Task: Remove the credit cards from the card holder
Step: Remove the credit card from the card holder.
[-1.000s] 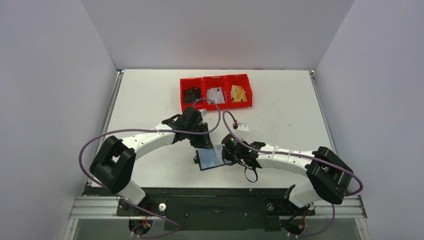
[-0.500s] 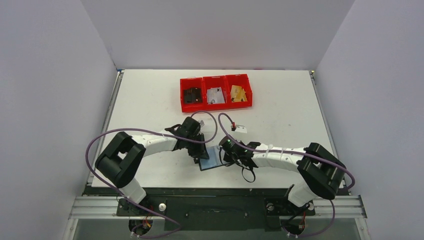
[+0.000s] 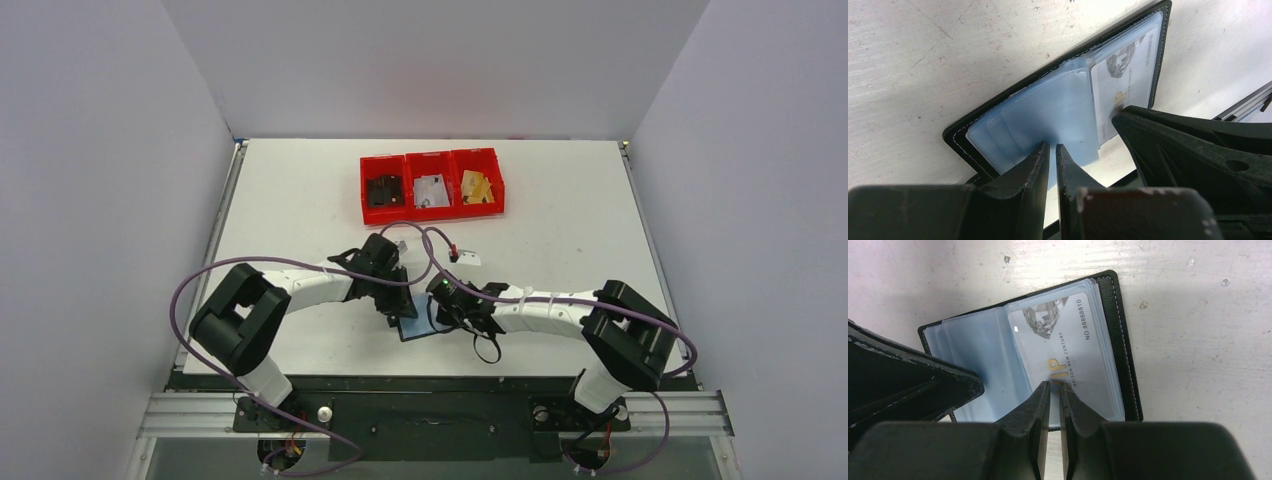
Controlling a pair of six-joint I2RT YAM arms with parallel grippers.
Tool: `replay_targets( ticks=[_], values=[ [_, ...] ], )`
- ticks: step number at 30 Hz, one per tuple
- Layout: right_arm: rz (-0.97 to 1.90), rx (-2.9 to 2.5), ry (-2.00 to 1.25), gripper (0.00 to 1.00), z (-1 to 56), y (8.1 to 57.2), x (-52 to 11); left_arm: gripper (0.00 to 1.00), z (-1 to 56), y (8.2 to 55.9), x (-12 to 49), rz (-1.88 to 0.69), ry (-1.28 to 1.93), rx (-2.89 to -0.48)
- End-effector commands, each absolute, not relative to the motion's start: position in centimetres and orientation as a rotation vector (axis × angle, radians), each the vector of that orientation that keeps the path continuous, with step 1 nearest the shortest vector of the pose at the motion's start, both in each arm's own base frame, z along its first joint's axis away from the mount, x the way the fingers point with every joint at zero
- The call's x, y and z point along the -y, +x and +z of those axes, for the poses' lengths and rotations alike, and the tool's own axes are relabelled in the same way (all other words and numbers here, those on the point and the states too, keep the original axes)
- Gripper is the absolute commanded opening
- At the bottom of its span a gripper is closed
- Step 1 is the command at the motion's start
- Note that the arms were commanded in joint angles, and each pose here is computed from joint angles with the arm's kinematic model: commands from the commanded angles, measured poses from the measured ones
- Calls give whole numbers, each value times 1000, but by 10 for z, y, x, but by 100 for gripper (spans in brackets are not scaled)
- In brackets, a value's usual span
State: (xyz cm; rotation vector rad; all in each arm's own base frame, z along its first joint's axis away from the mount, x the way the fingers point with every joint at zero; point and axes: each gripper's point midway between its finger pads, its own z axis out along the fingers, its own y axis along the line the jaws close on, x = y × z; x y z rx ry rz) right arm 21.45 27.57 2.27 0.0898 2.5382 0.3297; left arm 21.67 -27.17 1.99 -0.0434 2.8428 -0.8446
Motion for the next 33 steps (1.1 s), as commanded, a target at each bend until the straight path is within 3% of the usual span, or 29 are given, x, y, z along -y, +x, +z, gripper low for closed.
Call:
replay_targets(
  ticks=[1,10,16,27,33],
  values=[
    [351,-2555,94,10,22,211,-281,10,28,224,257,-752,-16,-2810],
    [435,-2480,190,11,53,222,-266,24,85,237,294,-995,-1,-2696],
    [419,-2454,209,25,63,230,-250,27,78,246,320,-1097,-11,-2696],
    [429,-2525,159,31,45,231,-248,28,42,241,319,-1079,-40,-2777],
    [440,-2572,130,28,32,227,-252,18,23,239,310,-1024,-68,-2830]
  ],
)
